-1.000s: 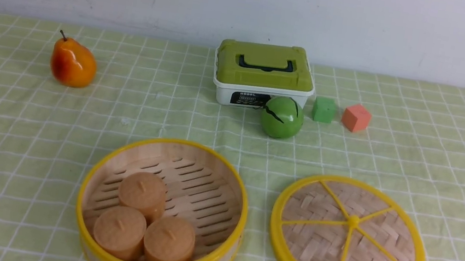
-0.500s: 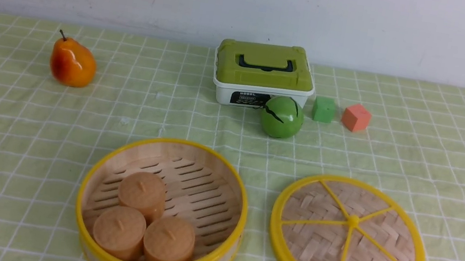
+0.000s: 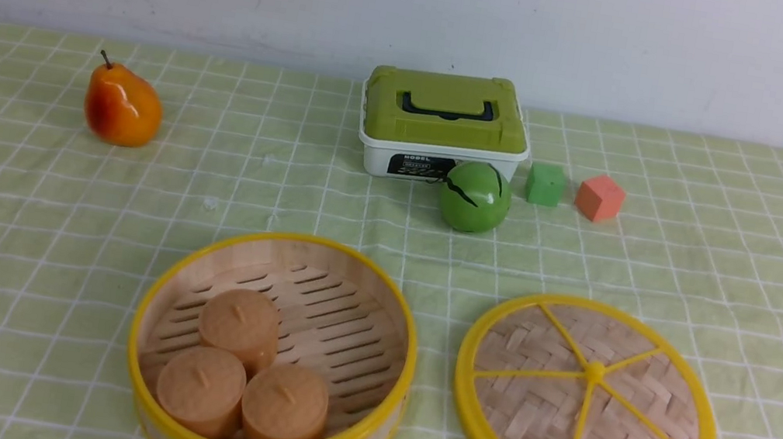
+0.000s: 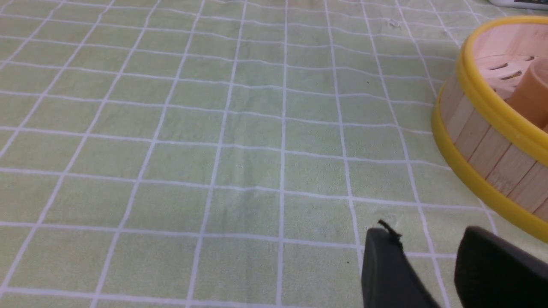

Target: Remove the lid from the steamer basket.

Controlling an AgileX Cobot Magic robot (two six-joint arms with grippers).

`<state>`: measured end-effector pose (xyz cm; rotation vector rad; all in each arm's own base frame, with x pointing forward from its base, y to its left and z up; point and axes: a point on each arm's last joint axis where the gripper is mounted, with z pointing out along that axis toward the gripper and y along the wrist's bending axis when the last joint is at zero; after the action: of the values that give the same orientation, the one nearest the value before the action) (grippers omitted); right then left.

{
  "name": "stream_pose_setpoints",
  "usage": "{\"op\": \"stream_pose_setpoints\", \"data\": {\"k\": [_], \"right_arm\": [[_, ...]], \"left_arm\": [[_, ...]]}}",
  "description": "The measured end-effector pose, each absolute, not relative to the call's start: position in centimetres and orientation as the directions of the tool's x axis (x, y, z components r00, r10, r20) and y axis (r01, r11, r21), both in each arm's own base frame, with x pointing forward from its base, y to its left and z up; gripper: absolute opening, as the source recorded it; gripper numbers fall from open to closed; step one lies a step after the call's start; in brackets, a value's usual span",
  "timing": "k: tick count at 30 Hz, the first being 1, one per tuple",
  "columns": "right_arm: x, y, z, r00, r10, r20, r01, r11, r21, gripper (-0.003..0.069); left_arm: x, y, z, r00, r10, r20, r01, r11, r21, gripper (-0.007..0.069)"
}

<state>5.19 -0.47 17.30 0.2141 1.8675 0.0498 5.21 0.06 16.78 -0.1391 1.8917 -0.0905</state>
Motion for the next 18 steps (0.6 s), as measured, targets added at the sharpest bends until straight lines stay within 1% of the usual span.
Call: {"op": "stream_pose_setpoints", "data": {"k": [18], "right_arm": [[5.19, -0.47, 17.30, -0.288, 0.173, -0.942, 0.122, 0.982, 0.143, 0.0053]], "left_arm": [[5.21, 0.06, 16.78, -0.315, -0.142, -0.938, -0.051, 0.990, -0.132, 0.0239]]}}
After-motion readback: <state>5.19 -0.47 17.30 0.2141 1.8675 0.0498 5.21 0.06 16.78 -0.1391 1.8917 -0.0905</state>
